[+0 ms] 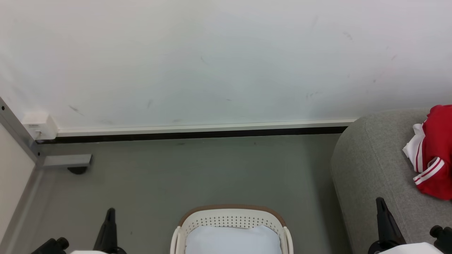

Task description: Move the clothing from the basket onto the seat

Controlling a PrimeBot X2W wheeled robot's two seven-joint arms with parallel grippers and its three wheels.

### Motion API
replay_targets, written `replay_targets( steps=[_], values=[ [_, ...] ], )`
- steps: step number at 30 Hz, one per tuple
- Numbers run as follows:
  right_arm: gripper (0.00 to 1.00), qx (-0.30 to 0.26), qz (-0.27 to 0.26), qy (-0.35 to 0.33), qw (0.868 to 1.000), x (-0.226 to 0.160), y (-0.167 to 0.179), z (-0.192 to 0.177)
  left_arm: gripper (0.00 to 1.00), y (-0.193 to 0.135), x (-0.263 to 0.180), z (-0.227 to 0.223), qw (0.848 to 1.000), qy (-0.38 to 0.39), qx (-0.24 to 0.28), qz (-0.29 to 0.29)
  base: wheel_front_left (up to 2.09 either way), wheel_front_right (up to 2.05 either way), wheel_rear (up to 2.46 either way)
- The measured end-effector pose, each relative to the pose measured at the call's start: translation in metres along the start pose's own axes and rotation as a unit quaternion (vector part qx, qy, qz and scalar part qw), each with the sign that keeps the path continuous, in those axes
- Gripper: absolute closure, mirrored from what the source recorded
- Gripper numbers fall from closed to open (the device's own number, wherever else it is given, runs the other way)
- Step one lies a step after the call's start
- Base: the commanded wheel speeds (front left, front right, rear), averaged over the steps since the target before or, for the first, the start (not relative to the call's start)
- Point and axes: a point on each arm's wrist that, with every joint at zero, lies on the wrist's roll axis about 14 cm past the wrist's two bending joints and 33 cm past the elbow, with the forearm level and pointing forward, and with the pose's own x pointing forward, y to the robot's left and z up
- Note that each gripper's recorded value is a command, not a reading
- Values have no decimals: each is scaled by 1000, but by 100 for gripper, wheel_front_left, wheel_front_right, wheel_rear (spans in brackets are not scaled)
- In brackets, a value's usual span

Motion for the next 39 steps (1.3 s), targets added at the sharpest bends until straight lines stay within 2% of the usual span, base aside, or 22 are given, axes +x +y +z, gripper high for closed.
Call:
replay_targets(
  steps=[19, 39],
  values=[
    [100, 114, -13, 0, 993, 5, -5, 6, 100, 1, 4, 6, 992, 0, -124, 7, 0, 0, 0],
    [100, 216, -14, -2, 976, 11, -6, 12, 100, 1, 7, 12, 974, 0, -227, 5, 0, 0, 0]
  ],
)
